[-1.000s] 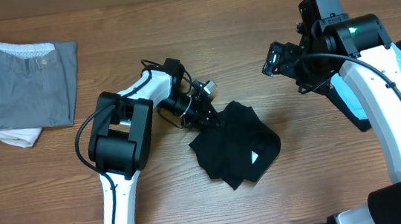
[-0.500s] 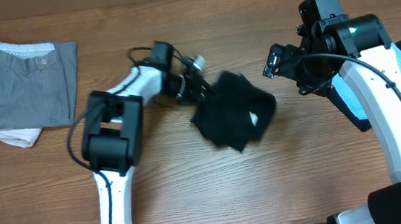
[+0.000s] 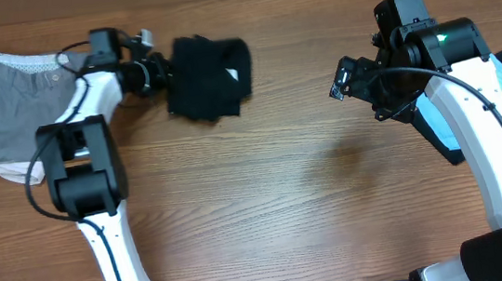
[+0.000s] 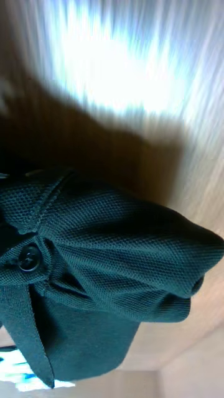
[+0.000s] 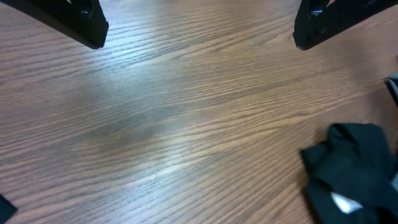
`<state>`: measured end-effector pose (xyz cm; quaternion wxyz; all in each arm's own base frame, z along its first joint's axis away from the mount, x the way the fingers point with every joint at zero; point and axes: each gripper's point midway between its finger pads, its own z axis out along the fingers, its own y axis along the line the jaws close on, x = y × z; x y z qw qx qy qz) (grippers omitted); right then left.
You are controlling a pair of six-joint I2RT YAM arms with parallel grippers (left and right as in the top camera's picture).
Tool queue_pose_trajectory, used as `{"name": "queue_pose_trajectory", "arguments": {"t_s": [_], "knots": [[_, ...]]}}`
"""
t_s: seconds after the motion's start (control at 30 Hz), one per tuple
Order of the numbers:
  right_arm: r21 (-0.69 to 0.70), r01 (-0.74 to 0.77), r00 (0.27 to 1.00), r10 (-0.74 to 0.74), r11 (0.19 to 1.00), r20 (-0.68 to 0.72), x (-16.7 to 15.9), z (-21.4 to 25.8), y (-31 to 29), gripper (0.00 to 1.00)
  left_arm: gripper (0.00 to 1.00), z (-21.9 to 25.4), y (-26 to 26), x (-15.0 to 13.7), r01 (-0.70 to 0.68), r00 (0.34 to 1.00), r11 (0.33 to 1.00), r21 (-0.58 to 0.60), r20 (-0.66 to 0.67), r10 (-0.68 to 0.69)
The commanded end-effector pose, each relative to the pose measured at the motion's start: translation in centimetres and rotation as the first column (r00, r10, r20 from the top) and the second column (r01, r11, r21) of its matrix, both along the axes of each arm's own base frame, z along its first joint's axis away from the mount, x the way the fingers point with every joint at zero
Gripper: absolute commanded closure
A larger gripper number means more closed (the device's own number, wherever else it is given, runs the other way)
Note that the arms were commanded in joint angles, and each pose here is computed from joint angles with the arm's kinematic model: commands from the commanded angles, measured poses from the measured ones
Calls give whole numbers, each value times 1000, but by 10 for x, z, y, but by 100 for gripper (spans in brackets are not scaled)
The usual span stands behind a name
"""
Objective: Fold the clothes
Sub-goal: 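Carry the black shirt leftward onto the grey trousers stack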
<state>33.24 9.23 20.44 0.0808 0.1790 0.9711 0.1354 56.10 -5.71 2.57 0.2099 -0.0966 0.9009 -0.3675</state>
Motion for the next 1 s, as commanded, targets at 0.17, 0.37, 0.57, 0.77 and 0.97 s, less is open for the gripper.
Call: {"name": "queue_pose_trajectory", "arguments": {"t_s": [0.17, 0.37, 0.57, 0.77, 0.97], "knots": [[6, -11, 999, 10, 1000, 51, 0, 17, 0, 0, 96, 22, 71, 25, -151, 988, 988, 25, 24, 151], [6, -11, 999, 10, 1000, 52, 1, 17, 0, 0, 96, 64, 101, 39, -204, 977, 978, 31, 68, 202], [5, -11, 999, 10, 1000, 49, 0, 17, 0, 0, 96, 109, 139, 53, -343, 936, 939, -35, 77, 344], [5, -11, 999, 10, 1000, 44, -1, 16, 0, 0, 96, 140, 191, 58, -482, 868, 874, -58, 104, 486], [5, -10, 999, 10, 1000, 45, -1, 16, 0, 0, 96, 148, 226, 47, -525, 842, 845, -100, 82, 533]]}}
